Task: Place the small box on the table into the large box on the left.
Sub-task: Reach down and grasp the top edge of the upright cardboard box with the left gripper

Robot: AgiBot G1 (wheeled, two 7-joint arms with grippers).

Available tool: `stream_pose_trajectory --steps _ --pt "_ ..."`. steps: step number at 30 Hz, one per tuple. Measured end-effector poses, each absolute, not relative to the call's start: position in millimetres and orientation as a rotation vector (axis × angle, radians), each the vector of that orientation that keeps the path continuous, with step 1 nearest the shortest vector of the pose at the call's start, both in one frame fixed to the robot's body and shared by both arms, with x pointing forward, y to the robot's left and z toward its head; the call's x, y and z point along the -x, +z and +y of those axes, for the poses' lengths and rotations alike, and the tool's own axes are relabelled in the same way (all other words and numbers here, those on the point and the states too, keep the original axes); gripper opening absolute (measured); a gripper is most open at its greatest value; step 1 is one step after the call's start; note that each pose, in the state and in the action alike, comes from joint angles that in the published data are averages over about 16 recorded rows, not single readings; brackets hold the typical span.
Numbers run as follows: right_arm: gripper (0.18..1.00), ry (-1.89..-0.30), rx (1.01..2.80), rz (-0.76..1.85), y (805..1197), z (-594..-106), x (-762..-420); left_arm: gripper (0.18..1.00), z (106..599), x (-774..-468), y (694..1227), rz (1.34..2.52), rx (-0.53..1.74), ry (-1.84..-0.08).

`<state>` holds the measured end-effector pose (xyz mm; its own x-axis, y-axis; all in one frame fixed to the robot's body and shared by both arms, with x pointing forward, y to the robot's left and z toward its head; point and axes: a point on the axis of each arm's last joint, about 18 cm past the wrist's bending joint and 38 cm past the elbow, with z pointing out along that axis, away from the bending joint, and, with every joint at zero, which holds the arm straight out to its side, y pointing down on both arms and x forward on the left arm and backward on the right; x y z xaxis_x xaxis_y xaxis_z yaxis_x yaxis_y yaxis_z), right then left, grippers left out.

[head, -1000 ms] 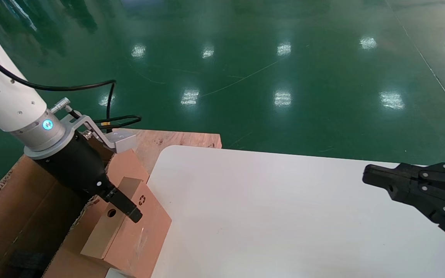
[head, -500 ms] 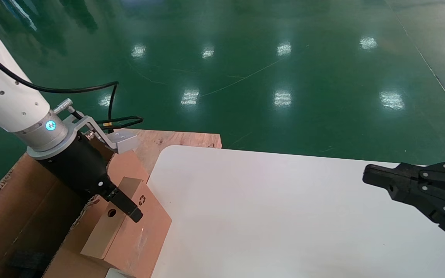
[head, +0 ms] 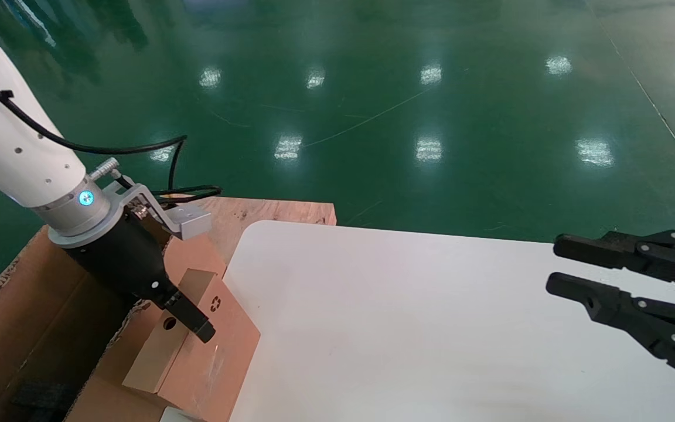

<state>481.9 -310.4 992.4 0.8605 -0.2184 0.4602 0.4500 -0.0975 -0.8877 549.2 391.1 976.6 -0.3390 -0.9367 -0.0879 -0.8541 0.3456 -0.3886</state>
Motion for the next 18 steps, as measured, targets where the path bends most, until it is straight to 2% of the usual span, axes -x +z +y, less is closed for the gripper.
stream_pose_trajectory --steps 6,18 --pt "0.391 -0.566 1.573 -0.187 992.3 -310.4 -481.9 1.001 390.7 -550.9 976.0 2.311 1.594 -0.384" --pt "0.677 -0.566 1.573 -0.187 992.3 -310.5 -481.9 1.0 390.9 -551.2 976.4 2.308 1.594 -0.384"
